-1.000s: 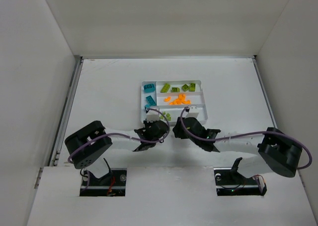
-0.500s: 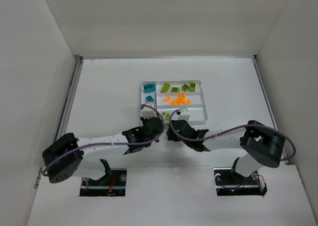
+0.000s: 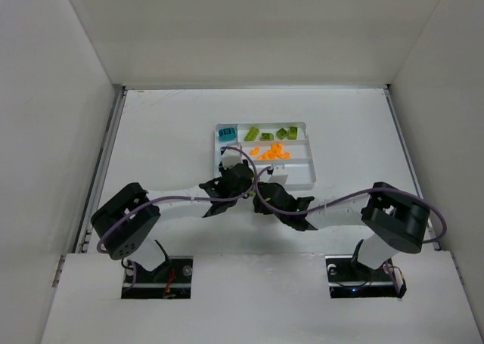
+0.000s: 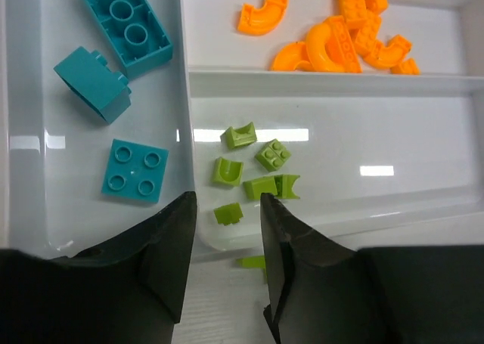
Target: Sort the legos into containers by color
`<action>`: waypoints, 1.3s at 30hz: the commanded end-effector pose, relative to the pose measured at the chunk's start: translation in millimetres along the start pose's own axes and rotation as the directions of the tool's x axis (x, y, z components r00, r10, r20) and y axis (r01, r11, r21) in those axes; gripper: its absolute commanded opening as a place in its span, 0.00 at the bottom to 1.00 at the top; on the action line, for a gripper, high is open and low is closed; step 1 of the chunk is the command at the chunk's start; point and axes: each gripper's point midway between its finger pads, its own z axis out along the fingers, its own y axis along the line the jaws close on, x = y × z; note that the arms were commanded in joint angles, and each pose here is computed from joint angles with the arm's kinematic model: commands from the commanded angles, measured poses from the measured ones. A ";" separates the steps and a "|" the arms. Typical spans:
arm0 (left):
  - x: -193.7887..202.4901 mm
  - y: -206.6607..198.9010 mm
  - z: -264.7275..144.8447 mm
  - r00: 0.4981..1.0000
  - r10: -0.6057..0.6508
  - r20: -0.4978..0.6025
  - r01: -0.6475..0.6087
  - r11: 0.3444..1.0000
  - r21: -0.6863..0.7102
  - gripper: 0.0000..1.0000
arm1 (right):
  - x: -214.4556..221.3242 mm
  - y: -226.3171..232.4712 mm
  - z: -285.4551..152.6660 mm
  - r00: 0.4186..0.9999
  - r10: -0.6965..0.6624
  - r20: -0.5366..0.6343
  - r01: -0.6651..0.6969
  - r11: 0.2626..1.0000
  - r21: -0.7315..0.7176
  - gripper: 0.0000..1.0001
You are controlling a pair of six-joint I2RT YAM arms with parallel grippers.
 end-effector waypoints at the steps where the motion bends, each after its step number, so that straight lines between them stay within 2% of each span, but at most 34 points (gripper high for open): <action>1: -25.4 -13.5 -0.2 0.997 -0.053 0.049 0.051 0.998 0.042 0.39 | -17.1 14.8 4.0 0.998 0.009 0.055 -0.008 1.000 -0.008 0.49; 10: -22.3 43.5 -32.0 0.972 -0.199 0.121 0.202 0.979 -0.008 0.42 | -18.2 14.0 16.4 0.998 -0.016 0.059 0.013 0.999 0.046 0.43; 14: -14.2 65.3 -38.1 0.961 -0.251 0.112 0.255 0.967 -0.023 0.42 | -17.7 13.1 20.7 0.998 -0.033 0.047 0.030 0.997 0.077 0.32; 17: -11.1 71.8 -41.0 0.959 -0.264 0.105 0.268 0.963 -0.023 0.42 | -17.7 10.3 20.1 0.998 -0.034 0.047 0.029 0.995 0.099 0.20; 20: -9.3 68.3 -44.7 0.959 -0.266 0.096 0.268 0.964 -0.002 0.42 | -26.2 11.1 8.5 0.997 -0.021 0.070 0.015 0.996 0.088 0.15; 27: 1.3 37.4 -47.4 0.977 -0.205 0.057 0.202 0.978 0.051 0.40 | -77.7 6.5 -38.1 0.985 0.040 0.171 -0.044 0.999 0.019 0.16; 35: 22.2 -1.4 -41.4 0.989 -0.143 0.030 0.140 0.986 0.086 0.40 | -122.5 -34.5 -18.6 0.972 0.049 0.229 -0.069 0.994 0.083 0.17; 39: 28.7 -14.4 -33.9 0.992 -0.129 0.018 0.127 0.988 0.091 0.40 | -130.9 -48.7 -5.1 0.970 0.060 0.237 -0.087 0.991 0.105 0.26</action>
